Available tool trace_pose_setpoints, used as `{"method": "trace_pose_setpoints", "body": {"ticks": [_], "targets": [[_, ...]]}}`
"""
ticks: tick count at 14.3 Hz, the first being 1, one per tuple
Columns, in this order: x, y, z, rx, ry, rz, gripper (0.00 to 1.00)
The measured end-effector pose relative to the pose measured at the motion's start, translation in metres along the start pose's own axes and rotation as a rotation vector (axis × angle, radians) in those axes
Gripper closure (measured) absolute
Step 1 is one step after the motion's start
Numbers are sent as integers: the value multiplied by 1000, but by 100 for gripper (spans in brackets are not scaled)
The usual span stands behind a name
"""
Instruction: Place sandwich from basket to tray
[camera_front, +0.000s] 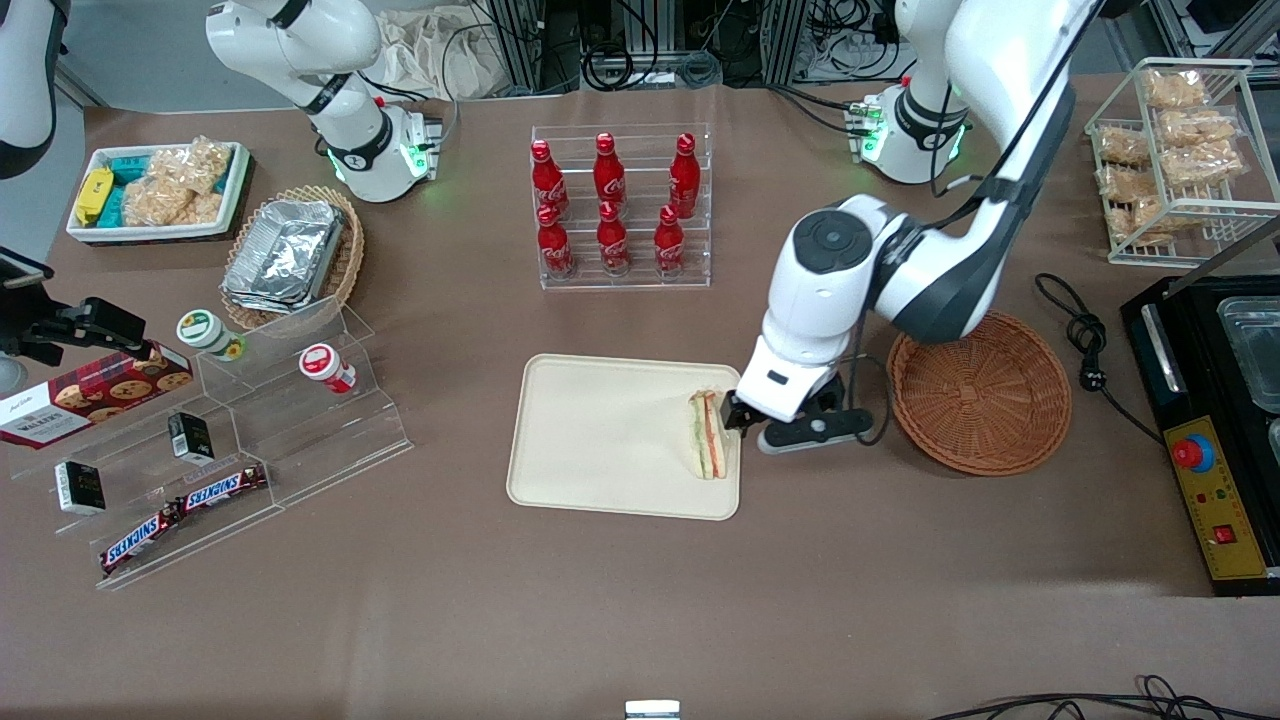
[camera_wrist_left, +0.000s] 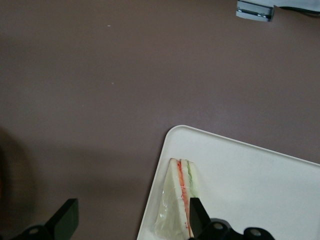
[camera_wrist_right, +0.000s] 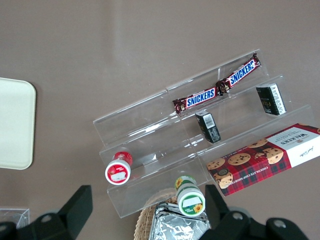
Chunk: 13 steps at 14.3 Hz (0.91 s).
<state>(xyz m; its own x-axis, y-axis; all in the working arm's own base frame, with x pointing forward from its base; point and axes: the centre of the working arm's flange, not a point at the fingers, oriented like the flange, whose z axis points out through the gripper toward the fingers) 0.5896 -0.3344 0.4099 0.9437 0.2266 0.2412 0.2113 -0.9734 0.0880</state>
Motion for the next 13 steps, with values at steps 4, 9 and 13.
{"method": "trace_pose_setpoints", "body": {"ticks": [4, 9, 13], "targets": [[34, -54, -44, -9, -84, 4, 0], [61, -129, -123, 22, -229, 61, 0], [67, -177, -179, 32, -261, 56, 0]]}}
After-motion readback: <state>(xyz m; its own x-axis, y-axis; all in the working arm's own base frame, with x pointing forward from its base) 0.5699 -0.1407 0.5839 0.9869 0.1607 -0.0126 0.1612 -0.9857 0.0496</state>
